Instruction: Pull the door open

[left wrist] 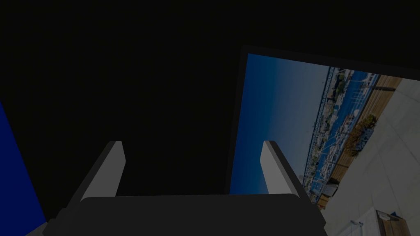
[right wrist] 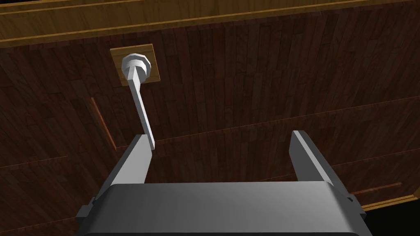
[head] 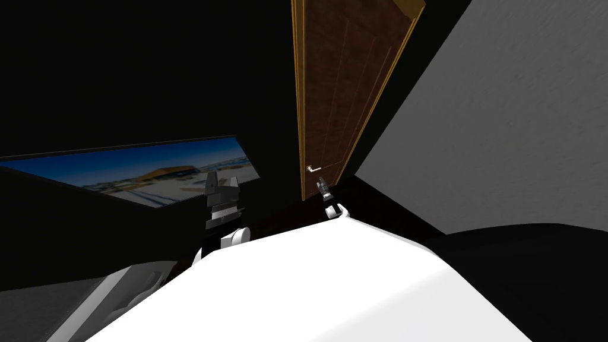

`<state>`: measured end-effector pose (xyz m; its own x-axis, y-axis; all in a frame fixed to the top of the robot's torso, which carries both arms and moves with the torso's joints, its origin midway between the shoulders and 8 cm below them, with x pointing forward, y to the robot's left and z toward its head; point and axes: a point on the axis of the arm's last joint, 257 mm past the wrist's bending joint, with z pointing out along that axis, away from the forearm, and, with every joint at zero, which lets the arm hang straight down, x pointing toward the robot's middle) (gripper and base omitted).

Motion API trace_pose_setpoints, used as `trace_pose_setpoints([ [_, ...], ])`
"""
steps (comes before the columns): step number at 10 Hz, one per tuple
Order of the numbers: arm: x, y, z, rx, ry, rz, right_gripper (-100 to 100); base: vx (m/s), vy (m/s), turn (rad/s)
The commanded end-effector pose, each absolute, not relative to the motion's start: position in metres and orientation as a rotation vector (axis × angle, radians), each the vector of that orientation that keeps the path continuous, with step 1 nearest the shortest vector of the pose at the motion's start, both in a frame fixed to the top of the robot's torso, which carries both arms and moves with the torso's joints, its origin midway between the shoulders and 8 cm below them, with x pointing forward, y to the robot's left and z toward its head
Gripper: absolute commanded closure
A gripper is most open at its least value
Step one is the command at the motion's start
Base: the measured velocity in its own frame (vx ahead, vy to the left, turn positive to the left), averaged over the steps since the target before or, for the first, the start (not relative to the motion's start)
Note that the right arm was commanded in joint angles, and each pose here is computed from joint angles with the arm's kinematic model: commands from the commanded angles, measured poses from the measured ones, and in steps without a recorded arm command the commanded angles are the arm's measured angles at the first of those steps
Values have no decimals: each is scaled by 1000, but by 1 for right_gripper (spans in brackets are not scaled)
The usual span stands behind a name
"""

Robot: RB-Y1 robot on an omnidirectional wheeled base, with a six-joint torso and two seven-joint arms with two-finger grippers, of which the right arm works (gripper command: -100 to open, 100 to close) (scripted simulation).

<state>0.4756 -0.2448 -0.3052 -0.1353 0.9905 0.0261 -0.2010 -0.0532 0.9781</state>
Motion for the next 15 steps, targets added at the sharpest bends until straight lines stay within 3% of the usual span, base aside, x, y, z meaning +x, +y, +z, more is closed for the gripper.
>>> trace_pose_setpoints([
  [1,477,-248,-312,1028,1142,1418,-100,48,-57,24],
  [15,472,-272,-381,1129,1277,1325,-100,41,-60,76],
])
